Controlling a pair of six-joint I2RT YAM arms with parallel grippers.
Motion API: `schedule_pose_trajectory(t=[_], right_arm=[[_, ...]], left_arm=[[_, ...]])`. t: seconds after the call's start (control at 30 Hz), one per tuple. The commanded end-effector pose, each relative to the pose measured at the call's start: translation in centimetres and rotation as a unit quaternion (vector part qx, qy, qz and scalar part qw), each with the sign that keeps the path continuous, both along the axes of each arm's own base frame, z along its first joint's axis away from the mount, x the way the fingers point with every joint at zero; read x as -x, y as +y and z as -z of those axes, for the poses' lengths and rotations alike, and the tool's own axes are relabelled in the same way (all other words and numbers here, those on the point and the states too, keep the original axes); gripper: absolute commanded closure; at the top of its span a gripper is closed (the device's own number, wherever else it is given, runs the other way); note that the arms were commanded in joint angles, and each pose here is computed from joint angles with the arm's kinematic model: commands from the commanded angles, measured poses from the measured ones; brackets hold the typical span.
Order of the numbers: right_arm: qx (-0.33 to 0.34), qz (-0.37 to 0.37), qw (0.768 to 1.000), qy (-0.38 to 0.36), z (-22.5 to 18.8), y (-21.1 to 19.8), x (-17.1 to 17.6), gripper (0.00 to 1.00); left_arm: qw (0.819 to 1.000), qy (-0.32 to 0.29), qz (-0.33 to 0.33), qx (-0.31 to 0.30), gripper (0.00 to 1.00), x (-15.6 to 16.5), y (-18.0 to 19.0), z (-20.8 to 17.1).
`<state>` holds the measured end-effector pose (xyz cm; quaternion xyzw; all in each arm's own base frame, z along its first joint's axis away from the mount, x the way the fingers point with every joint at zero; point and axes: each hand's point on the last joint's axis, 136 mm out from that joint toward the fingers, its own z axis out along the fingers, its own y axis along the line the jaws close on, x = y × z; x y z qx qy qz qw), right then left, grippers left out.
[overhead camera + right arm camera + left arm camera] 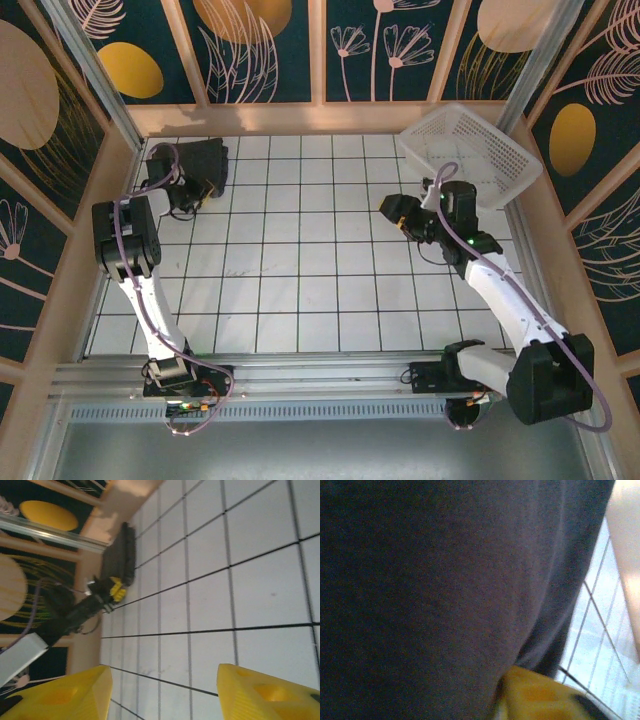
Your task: Fold and stack the t-shirts
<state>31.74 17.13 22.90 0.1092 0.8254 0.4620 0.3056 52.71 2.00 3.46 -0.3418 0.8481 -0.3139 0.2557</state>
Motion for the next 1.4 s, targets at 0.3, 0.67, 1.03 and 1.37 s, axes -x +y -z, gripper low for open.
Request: schedule_pose_trajectory(t=[0.3,0.67,1.03,1.37], right_arm=[[-0.006,0.047,0.996,-0.073,-5.3,-2.4,-1.9,0.01],[0.288,0.364,0.878,-0.115,-4.7,-18.1,-2.9,0.01],[0.419,0.362,0.817,-0.164,9.1,-21.1,-1.8,0.01],[0.42,0.288,0.828,-0.234,9.8,-19.1,-7.3,0.01]], left_arm=[[0.989,-0.104,-0.029,-0.098,0.01,6.9,-4.2,-14.3],[0.86,-0.21,-0.238,-0.4,0.01,17.5,0.5,-23.0],[0.815,-0.184,-0.126,-0.535,0.01,19.3,3.0,-9.9],[0.835,-0.197,-0.112,-0.502,0.01,11.6,4.2,-8.9]])
